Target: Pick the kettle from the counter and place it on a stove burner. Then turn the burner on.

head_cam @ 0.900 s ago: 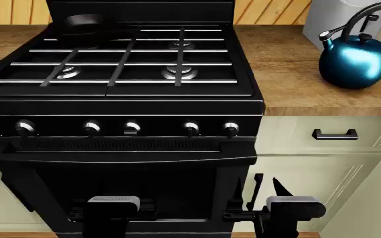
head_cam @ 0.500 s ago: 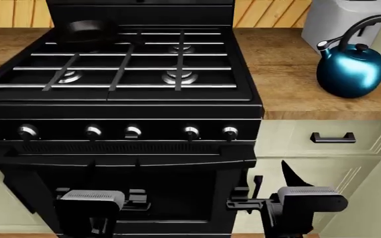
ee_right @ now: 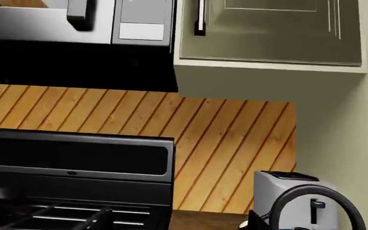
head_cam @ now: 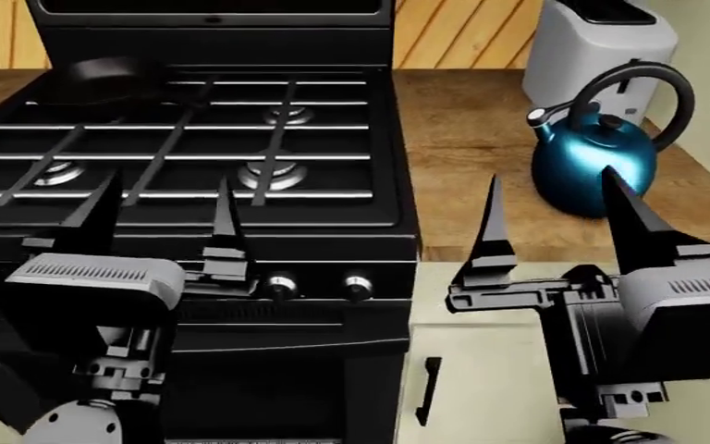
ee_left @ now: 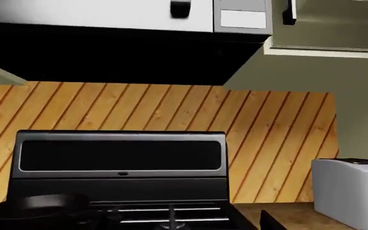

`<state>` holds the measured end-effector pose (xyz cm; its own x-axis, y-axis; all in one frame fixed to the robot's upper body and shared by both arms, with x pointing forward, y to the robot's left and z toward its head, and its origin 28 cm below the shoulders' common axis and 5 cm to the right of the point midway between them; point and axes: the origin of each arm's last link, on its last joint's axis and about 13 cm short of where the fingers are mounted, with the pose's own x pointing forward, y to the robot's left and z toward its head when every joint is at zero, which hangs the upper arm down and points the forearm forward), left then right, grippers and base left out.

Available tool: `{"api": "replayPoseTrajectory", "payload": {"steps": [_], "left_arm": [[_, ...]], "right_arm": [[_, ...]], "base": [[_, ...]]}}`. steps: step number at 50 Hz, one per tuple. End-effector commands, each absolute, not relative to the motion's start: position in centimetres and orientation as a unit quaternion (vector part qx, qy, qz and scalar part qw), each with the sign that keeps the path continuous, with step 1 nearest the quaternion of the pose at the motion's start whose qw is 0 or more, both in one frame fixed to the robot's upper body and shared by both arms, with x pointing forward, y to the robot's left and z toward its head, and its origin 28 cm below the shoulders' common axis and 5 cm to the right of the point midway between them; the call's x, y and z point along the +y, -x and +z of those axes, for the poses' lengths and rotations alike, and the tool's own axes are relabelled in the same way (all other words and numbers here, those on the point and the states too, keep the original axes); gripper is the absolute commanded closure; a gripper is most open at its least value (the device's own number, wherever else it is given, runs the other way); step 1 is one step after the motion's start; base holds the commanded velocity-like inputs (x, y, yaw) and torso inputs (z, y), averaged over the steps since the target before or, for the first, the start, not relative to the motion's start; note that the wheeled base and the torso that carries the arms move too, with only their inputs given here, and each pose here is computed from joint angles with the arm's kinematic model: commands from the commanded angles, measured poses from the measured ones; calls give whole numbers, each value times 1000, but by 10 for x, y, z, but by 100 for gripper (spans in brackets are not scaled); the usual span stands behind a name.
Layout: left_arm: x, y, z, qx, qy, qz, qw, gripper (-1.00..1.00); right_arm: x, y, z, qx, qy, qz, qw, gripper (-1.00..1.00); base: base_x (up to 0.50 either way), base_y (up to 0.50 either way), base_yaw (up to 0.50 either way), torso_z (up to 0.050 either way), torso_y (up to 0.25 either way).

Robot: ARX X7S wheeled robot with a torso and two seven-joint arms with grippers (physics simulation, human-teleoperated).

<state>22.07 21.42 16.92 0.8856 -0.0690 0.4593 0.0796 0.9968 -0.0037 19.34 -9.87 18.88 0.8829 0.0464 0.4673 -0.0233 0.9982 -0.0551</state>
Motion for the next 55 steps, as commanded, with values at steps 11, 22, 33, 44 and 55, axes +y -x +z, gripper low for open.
{"api": "replayPoseTrajectory", "payload": {"steps": [11, 22, 33, 44, 55], "left_arm": [[211, -212, 185, -267, 0, -44, 963, -100], [211, -212, 184, -267, -7, -38, 963, -100], [210, -212, 183, -265, -6, -39, 964, -100], [211, -212, 186, -268, -2, -37, 963, -100], [214, -210, 191, -277, 1, -36, 960, -100]], "right_arm": [[-98, -187, 199, -261, 28, 24, 965, -100], [-97, -186, 199, -262, 17, 30, 965, -100], [-96, -185, 198, -265, 17, 32, 963, -100], [-99, -191, 218, -246, 15, 36, 969, -100], [-124, -215, 346, -172, 136, -16, 976, -100]], "base": [[398, -447, 0, 0, 0], [295, -490, 0, 0, 0], [217, -496, 0, 0, 0], [224, -153, 0, 0, 0], [0, 0, 0, 0, 0]]}}
